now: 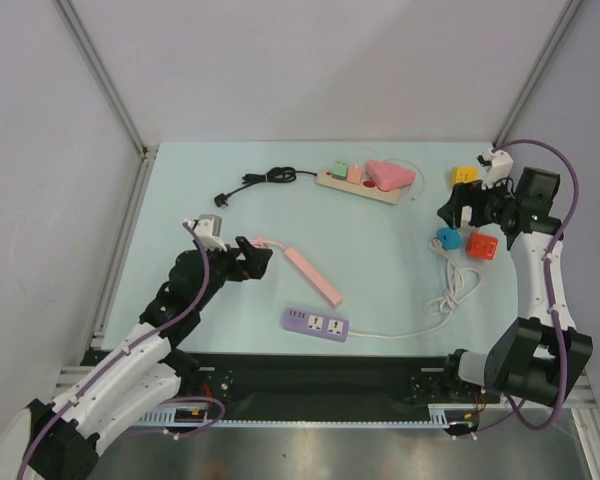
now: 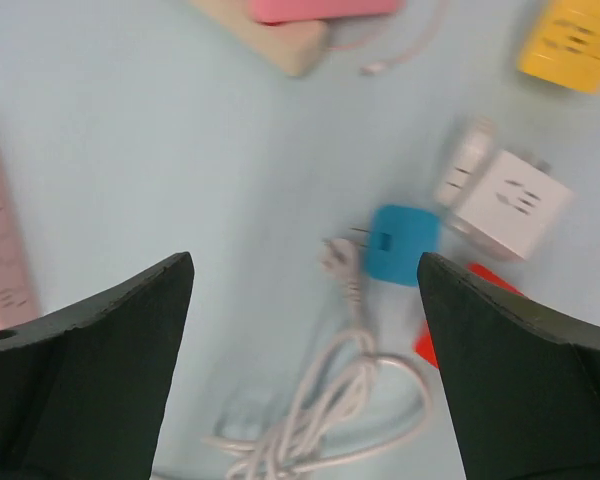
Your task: Pull the plug off the socket
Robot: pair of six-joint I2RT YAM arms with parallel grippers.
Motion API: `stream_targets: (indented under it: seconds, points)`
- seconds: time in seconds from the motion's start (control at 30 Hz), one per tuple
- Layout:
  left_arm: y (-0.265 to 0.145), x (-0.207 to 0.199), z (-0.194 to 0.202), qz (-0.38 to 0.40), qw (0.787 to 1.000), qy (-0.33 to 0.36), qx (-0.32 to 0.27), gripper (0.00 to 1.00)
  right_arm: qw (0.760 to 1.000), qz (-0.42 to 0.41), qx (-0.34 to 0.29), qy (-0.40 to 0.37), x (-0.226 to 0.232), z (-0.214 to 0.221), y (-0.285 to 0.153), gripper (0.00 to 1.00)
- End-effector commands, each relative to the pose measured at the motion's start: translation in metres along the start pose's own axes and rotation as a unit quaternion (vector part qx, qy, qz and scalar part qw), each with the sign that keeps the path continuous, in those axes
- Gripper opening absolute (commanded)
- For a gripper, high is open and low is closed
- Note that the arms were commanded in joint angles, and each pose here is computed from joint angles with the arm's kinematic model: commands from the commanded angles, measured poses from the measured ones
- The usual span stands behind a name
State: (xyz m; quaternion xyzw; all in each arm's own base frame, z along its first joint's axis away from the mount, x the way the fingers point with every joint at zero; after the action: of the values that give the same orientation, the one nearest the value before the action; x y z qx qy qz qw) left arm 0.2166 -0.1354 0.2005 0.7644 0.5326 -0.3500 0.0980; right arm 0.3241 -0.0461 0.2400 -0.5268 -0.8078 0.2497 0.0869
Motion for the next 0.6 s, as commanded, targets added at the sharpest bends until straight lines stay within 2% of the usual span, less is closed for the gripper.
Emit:
stream_targets:
  seconds: [0.0,0.1,0.3,0.57]
  points:
    - [0.011,-0.018,-0.007,0.042,0.999,-0.007,0.005,1.0,0.99,-0.132,-0.058,-0.002,0.05,-0.023,-0.006,1.0]
    - [0.022,-0.027,-0.006,0.053,0.998,-0.02,0.024,1.0,0.982,-0.17,-0.085,0.004,0.065,-0.025,-0.005,1.0]
    - [0.055,-0.044,-0.012,0.063,0.995,-0.064,0.031,0.99,0.98,-0.181,-0.084,0.021,0.068,-0.009,-0.004,1.0]
    - [0.139,-0.054,-0.005,0.053,0.981,-0.177,0.06,1.0,0.975,-0.195,-0.106,0.029,0.073,-0.013,-0.013,1.0]
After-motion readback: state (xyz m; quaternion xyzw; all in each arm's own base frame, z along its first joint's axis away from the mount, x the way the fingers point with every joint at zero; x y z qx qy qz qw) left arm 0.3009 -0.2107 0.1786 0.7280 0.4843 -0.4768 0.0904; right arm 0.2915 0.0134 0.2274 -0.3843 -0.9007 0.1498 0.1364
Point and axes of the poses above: each gripper's point midway between its finger pads, its own y axis out along the fingers, its own x axis along the line the jaws close on, z = x × y, the point moved 5 cm from there along -y, back along the fingers, and after that the axes turned 14 degrees about -y, right-handed, at the moved point
